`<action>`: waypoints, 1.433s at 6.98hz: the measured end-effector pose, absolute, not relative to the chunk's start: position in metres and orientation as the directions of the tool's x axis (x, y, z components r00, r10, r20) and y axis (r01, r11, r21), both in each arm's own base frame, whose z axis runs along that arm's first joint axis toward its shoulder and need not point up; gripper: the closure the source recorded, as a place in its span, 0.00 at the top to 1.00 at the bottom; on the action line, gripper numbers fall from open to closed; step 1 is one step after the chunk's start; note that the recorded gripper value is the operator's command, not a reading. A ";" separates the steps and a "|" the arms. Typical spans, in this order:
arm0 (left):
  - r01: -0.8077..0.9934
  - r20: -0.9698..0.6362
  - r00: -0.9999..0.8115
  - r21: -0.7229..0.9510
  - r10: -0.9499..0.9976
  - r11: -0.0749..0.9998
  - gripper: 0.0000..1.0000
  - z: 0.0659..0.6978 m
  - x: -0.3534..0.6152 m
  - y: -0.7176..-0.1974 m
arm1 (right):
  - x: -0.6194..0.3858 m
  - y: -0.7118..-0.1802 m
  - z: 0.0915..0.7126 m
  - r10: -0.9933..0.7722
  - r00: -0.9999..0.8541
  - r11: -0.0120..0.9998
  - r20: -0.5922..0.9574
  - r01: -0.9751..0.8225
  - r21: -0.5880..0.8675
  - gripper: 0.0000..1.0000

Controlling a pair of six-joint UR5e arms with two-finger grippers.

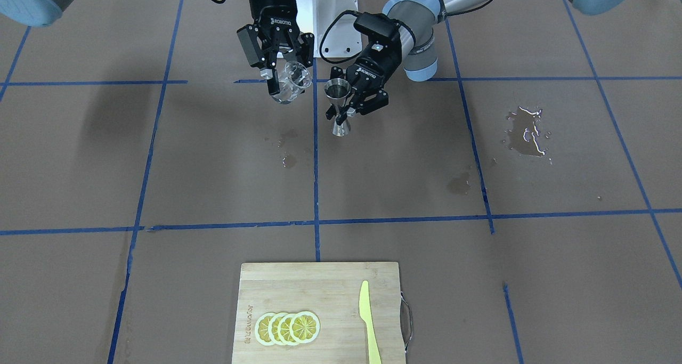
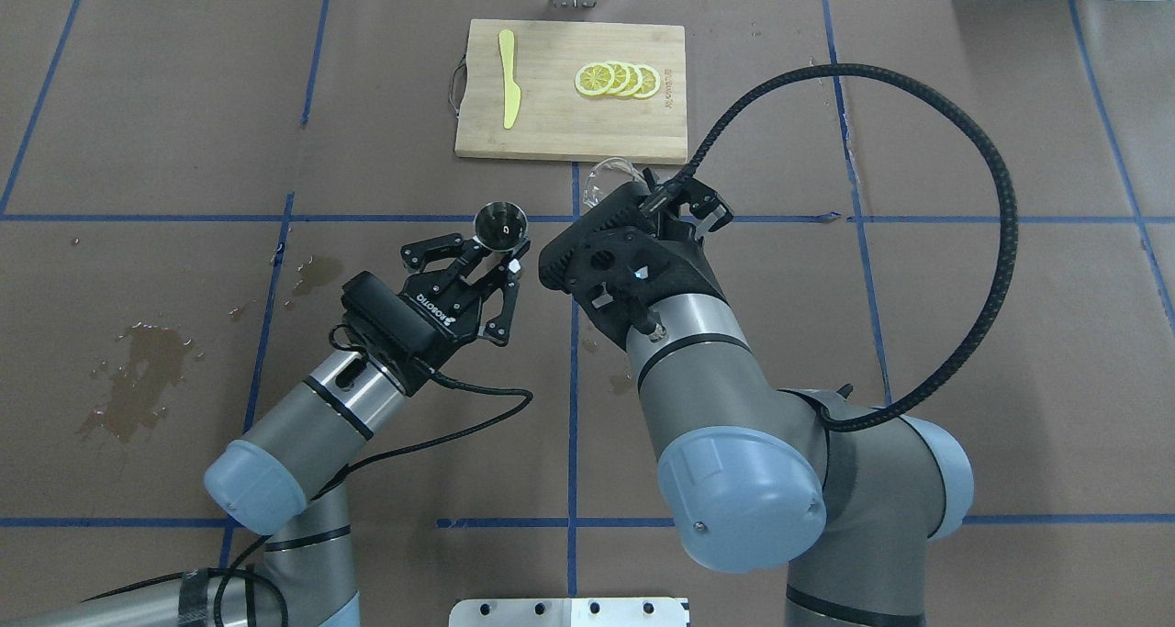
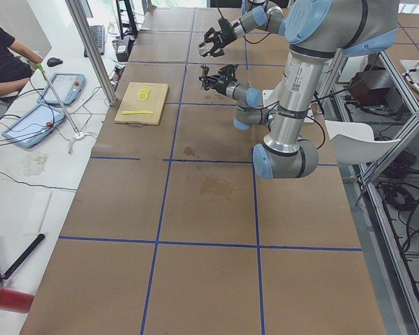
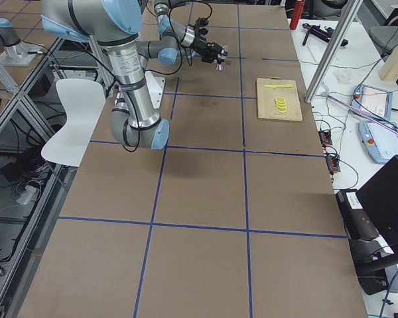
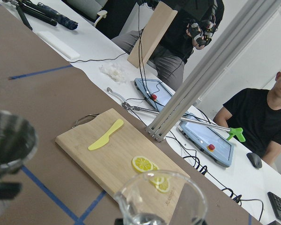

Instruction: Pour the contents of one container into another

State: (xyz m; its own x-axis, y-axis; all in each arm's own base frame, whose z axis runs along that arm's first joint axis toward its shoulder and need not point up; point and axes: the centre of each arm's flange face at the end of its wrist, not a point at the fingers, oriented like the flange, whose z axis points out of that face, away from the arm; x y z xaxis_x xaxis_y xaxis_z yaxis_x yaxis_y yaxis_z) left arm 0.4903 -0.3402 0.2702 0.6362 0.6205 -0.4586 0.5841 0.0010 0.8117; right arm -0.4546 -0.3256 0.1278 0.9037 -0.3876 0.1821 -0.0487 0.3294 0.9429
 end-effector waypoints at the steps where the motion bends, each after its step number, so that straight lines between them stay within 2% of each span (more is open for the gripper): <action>1: 0.570 -0.450 0.647 0.822 0.616 0.002 0.00 0.297 0.469 -0.337 | -0.450 -0.329 0.147 -0.370 0.904 0.362 0.213 -0.071 0.930 0.00; 3: 0.535 -0.433 0.668 0.845 0.606 0.013 0.00 0.370 0.423 -0.326 | -0.439 -0.338 0.181 -0.313 0.890 0.435 0.332 -0.177 0.883 0.00; 5: 0.517 -0.451 0.694 0.855 0.562 0.047 0.00 0.452 0.361 -0.313 | -0.426 -0.339 0.212 -0.294 0.848 0.458 0.441 -0.280 0.844 0.00; 7: 0.511 -0.492 0.750 0.855 0.442 0.086 0.00 0.517 0.306 -0.305 | -0.421 -0.341 0.222 -0.295 0.835 0.465 0.465 -0.300 0.833 0.00; 10: 0.578 -0.599 0.733 0.798 0.321 0.170 0.00 0.572 0.297 -0.303 | -0.420 -0.341 0.223 -0.296 0.833 0.466 0.468 -0.301 0.832 0.00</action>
State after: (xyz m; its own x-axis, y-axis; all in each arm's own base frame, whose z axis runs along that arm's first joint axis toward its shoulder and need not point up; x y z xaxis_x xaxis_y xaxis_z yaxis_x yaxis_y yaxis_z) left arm 0.2966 -0.3027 0.5721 0.7333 0.3212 -0.5993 0.5781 0.1696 0.7982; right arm -0.4203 -0.3408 0.2232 0.8328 -0.2960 0.4677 -0.3013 0.4664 0.8317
